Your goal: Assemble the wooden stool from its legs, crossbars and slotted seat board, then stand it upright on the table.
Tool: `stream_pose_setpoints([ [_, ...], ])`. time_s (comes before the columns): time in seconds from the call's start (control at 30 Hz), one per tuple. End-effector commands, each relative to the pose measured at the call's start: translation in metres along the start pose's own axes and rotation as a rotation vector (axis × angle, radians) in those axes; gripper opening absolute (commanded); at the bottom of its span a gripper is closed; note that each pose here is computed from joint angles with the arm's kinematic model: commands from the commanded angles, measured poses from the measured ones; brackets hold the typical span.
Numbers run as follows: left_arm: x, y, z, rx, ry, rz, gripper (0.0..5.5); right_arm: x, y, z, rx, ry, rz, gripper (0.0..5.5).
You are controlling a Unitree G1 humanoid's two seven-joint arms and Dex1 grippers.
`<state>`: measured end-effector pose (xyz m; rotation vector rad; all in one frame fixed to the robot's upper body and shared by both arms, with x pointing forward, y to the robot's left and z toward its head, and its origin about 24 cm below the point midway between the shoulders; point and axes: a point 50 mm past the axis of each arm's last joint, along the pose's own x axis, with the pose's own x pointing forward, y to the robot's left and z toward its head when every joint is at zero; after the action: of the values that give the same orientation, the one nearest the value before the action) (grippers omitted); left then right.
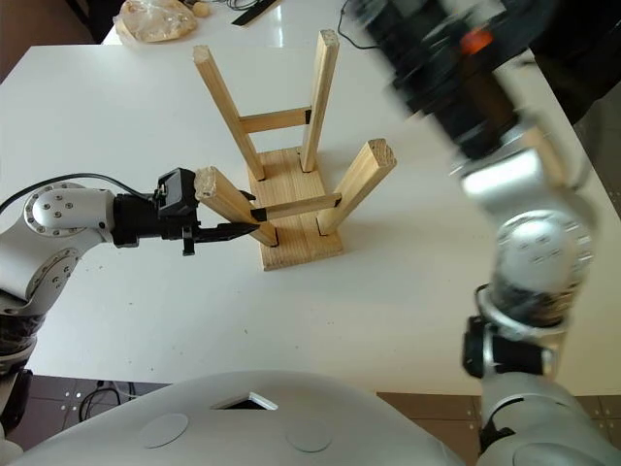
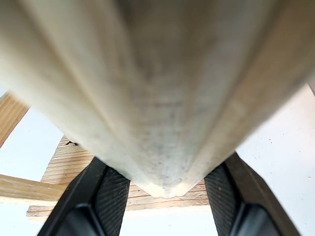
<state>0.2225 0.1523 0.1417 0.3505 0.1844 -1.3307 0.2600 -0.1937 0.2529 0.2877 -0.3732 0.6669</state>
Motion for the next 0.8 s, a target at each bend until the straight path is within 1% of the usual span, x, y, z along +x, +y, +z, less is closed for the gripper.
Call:
stream_pose_setpoints([
  [0.03, 0.002, -0.003, -0.027, -0.124, 0.12, 0.023, 2.05, -0.051, -0.083, -0.054, -0.443, 0.433, -0.454, 3.27],
  [0.1, 0.002, -0.002, -0.025, -0.12, 0.117, 0.022, 2.05, -0.068, -0.086, -0.077, -0.601, 0.58, -0.442, 3.27],
  [0.17, 0.002, -0.001, -0.024, -0.114, 0.117, 0.017, 2.05, -0.069, -0.069, -0.094, -0.6, 0.621, -0.376, 3.27],
  [0.23, 0.003, -0.001, -0.023, -0.109, 0.118, 0.015, 2.05, -0.061, -0.047, -0.107, -0.607, 0.626, -0.29, 3.27],
  [0.27, 0.003, -0.002, -0.022, -0.107, 0.118, 0.014, 2.05, -0.056, -0.033, -0.112, -0.61, 0.62, -0.239, 3.27],
  [0.3, 0.005, -0.002, -0.022, -0.106, 0.12, 0.012, 2.05, -0.045, -0.01, -0.117, -0.592, 0.591, -0.169, 3.27],
  [0.4, 0.015, -0.006, -0.022, -0.109, 0.117, 0.004, 2.05, -0.01, 0.068, -0.12, -0.378, 0.44, 0.057, 3.27],
  [0.47, 0.025, -0.008, -0.02, -0.104, 0.109, -0.013, 2.05, 0.006, 0.102, -0.115, -0.314, 0.375, 0.162, 3.27],
  [0.5, 0.029, -0.009, -0.019, -0.101, 0.103, -0.021, 2.05, 0.01, 0.109, -0.114, -0.308, 0.367, 0.182, 3.27],
  [0.53, 0.032, -0.01, -0.018, -0.099, 0.097, -0.027, 2.05, 0.012, 0.111, -0.115, -0.304, 0.372, 0.184, 3.27],
  [0.57, 0.033, -0.01, -0.016, -0.097, 0.092, -0.031, 2.05, 0.011, 0.106, -0.12, -0.317, 0.399, 0.16, 3.27],
  [0.63, 0.032, -0.009, -0.016, -0.101, 0.092, -0.023, 2.05, 0.001, 0.086, -0.131, -0.335, 0.477, 0.075, 3.27],
  [0.73, 0.023, -0.005, -0.023, -0.116, 0.12, 0.017, 2.05, -0.026, 0.038, -0.143, -0.411, 0.589, -0.094, 3.27],
  [0.8, 0.016, -0.002, -0.024, -0.128, 0.128, 0.04, 2.05, -0.047, -0.002, -0.143, -0.491, 0.651, -0.226, 3.27],
])
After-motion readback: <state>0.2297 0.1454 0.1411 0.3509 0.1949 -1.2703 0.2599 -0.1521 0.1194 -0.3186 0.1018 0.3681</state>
